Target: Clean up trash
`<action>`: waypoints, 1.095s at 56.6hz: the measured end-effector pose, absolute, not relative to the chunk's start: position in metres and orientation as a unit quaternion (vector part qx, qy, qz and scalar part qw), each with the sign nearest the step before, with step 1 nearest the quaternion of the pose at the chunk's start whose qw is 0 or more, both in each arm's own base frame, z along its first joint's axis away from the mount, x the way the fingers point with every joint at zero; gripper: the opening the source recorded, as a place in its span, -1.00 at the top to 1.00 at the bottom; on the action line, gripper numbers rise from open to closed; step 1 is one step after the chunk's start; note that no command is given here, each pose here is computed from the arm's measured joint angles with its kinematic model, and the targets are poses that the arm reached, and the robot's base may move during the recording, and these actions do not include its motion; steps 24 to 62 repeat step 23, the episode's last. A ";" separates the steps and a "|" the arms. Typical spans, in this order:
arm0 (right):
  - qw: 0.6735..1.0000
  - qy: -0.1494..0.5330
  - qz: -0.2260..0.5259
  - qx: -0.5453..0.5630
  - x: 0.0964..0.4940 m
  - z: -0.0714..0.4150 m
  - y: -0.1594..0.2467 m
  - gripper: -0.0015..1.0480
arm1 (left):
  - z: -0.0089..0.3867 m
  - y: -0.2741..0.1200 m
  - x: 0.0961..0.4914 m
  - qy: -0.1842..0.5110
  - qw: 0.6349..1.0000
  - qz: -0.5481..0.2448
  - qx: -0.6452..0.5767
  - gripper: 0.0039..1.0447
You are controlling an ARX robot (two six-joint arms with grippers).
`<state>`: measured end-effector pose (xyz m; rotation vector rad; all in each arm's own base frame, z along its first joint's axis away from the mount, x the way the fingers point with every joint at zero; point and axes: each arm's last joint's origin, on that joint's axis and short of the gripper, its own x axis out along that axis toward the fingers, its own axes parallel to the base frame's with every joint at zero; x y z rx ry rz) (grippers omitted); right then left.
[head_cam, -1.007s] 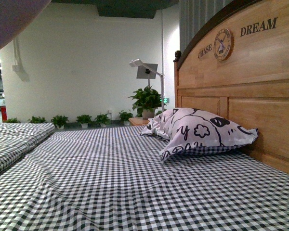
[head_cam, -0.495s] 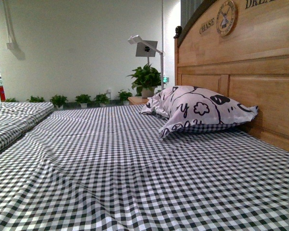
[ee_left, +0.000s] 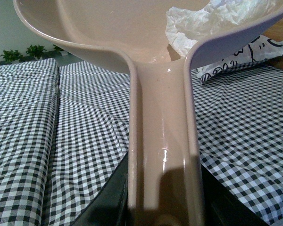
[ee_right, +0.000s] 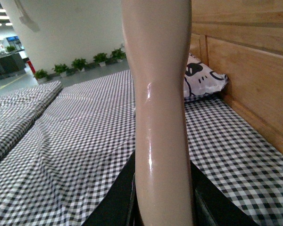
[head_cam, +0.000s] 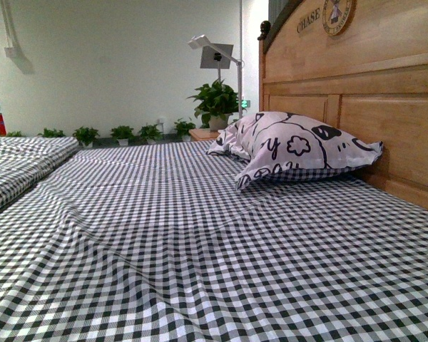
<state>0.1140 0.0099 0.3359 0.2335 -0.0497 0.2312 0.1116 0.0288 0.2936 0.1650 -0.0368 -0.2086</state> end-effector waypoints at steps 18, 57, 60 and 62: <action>0.986 -0.025 0.115 0.116 0.114 0.336 0.010 0.62 | 0.294 0.029 0.112 -0.018 0.991 -0.104 0.082 0.50; 0.986 -0.025 0.115 0.116 0.114 0.336 0.010 0.62 | 0.294 0.029 0.112 -0.018 0.991 -0.104 0.082 0.50; 0.986 -0.025 0.115 0.116 0.114 0.336 0.010 0.62 | 0.294 0.029 0.112 -0.018 0.991 -0.104 0.082 0.50; 0.986 -0.025 0.115 0.116 0.114 0.336 0.010 0.62 | 0.294 0.029 0.112 -0.018 0.991 -0.104 0.082 0.50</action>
